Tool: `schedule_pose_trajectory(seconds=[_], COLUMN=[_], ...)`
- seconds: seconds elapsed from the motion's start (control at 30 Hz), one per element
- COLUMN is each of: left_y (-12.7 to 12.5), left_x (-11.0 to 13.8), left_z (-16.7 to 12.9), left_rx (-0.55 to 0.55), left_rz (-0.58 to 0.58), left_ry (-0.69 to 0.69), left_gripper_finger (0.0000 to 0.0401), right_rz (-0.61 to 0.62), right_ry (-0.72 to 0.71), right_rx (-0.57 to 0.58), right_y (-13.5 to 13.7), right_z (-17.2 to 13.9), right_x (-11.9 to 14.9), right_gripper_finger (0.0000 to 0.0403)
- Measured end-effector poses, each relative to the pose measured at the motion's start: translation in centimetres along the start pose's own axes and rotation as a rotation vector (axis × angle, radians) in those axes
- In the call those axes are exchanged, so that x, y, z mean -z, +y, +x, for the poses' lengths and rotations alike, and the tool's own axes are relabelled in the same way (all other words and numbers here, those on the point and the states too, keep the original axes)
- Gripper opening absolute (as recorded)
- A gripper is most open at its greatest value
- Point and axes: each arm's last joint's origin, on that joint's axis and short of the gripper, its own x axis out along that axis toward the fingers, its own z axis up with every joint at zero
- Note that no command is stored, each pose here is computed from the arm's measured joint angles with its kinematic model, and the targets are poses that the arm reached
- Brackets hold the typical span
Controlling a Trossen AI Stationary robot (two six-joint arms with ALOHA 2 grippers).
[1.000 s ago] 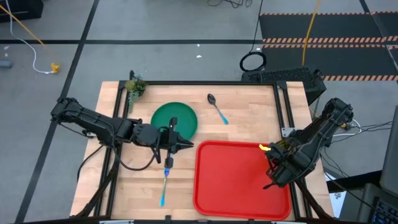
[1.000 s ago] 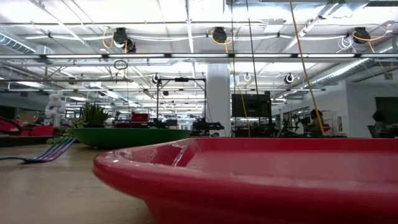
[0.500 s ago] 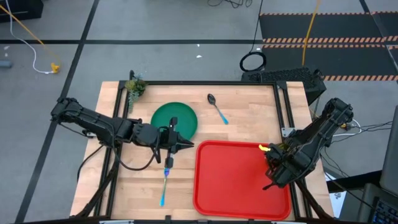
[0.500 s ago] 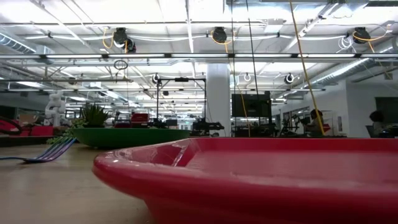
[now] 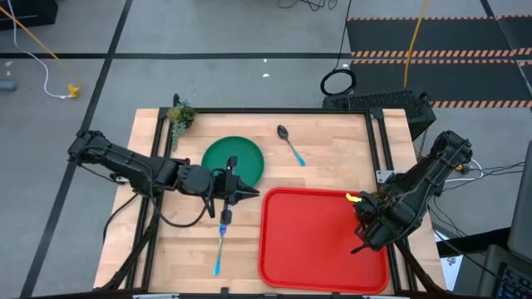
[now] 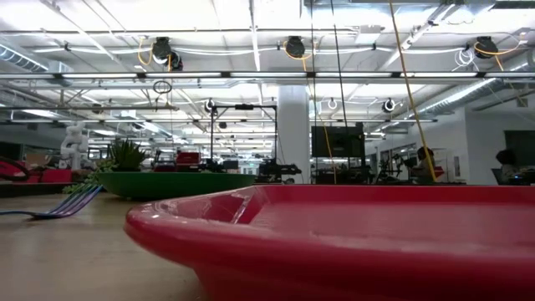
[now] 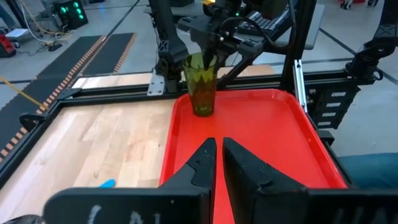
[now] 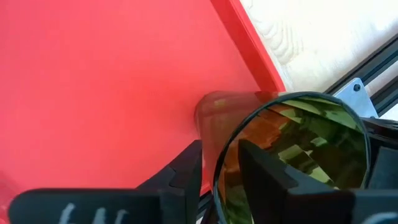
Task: Pick and place plate/cup/fork/spoon on tray
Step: Adjust the red tray
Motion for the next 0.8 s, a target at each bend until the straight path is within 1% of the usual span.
schedule_pose_trajectory(seconds=[0.1,0.17,0.23,0.3,0.4,0.5,0.57,0.67,0.8], left_y=[-0.3,-0.7,-0.8,-0.8,-0.3,0.3,0.6,1.3,2.7], left_x=[0.4,1.1,1.5,2.3,3.5,4.8,5.6,6.1,6.7], left_z=[0.8,1.4,2.0,2.6,4.4,6.8,8.3,10.4,12.8], left_rx=[0.005,0.013,0.016,0.011,-0.019,-0.048,-0.063,-0.091,-0.136], left_rz=[0.027,0.059,0.065,0.074,0.041,0.023,0.026,0.013,-0.013], left_ry=[0.015,0.056,0.076,0.134,0.184,0.235,0.299,0.389,0.487], left_gripper_finger=[0.0033,0.0033,0.0033,0.0033,0.0033,0.0033,0.0033,0.0033,0.0033], right_rz=[0.000,0.000,0.001,0.002,0.006,0.012,0.021,0.030,0.024], right_ry=[-0.039,-0.047,-0.047,-0.045,-0.047,-0.054,-0.059,-0.067,-0.118], right_rx=[0.005,0.005,-0.001,-0.005,-0.032,-0.092,-0.131,-0.178,-0.188], right_y=[0.0,0.0,0.0,-0.1,-0.2,-0.3,-0.5,-0.7,-0.8], right_z=[0.0,-0.1,-0.3,-0.7,-1.7,-3.1,-4.0,-5.1,-5.3], right_x=[-0.1,-0.1,-0.2,-0.2,-0.3,-0.5,-0.6,-0.8,-0.9], right_gripper_finger=[0.0100,0.0100,0.0100,0.0100,0.0100,0.0100,0.0100,0.0100,0.0100])
